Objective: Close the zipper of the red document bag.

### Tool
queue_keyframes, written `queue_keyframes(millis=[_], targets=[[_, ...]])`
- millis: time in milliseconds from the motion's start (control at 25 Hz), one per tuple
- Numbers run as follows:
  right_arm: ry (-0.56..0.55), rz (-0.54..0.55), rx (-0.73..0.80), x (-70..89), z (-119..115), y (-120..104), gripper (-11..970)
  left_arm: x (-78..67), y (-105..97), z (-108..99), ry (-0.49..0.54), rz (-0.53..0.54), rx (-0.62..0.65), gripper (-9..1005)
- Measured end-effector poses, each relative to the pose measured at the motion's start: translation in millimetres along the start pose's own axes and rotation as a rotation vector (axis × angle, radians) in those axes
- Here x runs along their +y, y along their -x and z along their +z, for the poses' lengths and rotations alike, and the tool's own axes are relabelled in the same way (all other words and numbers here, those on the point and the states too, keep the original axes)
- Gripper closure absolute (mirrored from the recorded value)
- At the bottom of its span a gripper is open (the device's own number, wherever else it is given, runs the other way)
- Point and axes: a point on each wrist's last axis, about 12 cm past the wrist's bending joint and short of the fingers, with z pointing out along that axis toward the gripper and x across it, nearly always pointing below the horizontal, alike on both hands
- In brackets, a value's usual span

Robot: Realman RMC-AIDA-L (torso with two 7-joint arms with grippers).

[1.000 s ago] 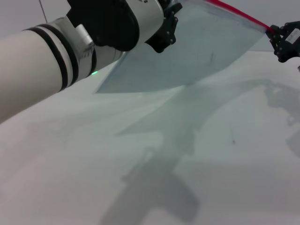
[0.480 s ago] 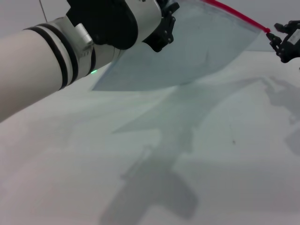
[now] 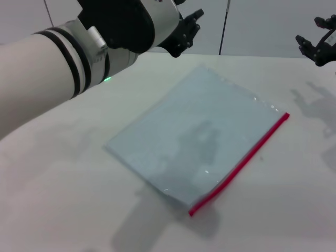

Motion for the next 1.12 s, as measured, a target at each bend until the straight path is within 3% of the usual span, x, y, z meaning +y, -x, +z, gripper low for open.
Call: queue_keyframes(millis=[200, 400, 440, 480, 520, 600, 680, 720, 920, 1120], targets=[[-0.002, 0.062, -0.033, 2.8, -3, 0, 428, 1.0, -3, 3, 0.001, -0.007, 0.01, 752], [0.011, 0.23, -0.174, 8.7, -21, -5, 419, 9.4, -26, 13, 0.083, -0.071, -0.017, 509], [0.005, 0.253, -0.203, 10.4, -25, -6, 420, 10.3, -34, 16, 0.105, -0.096, -0.024, 392], [-0.008, 0.281, -0.244, 13.5, -30, -9, 421, 13.1, -56, 22, 0.165, -0.165, -0.054, 274], [-0.019, 0.294, -0.271, 16.8, -33, -11, 421, 13.1, -56, 22, 0.165, -0.165, -0.054, 261], [-0.054, 0.333, -0.317, 26.8, -37, -20, 423, 14.9, -78, 26, 0.227, -0.244, -0.091, 235], [-0.102, 0.37, -0.336, 34.3, -39, -30, 424, 14.6, -120, 29, 0.342, -0.357, -0.142, 209], [-0.135, 0.385, -0.344, 37.3, -40, -35, 425, 14.6, -120, 29, 0.342, -0.357, -0.142, 196], [-0.265, 0.45, -0.343, 47.9, -48, -55, 426, 10.5, -167, 30, 0.471, -0.452, -0.227, 131], [-0.404, 0.507, -0.328, 46.8, -61, -70, 423, 7.4, -185, 14, 0.535, -0.495, -0.325, 118]])
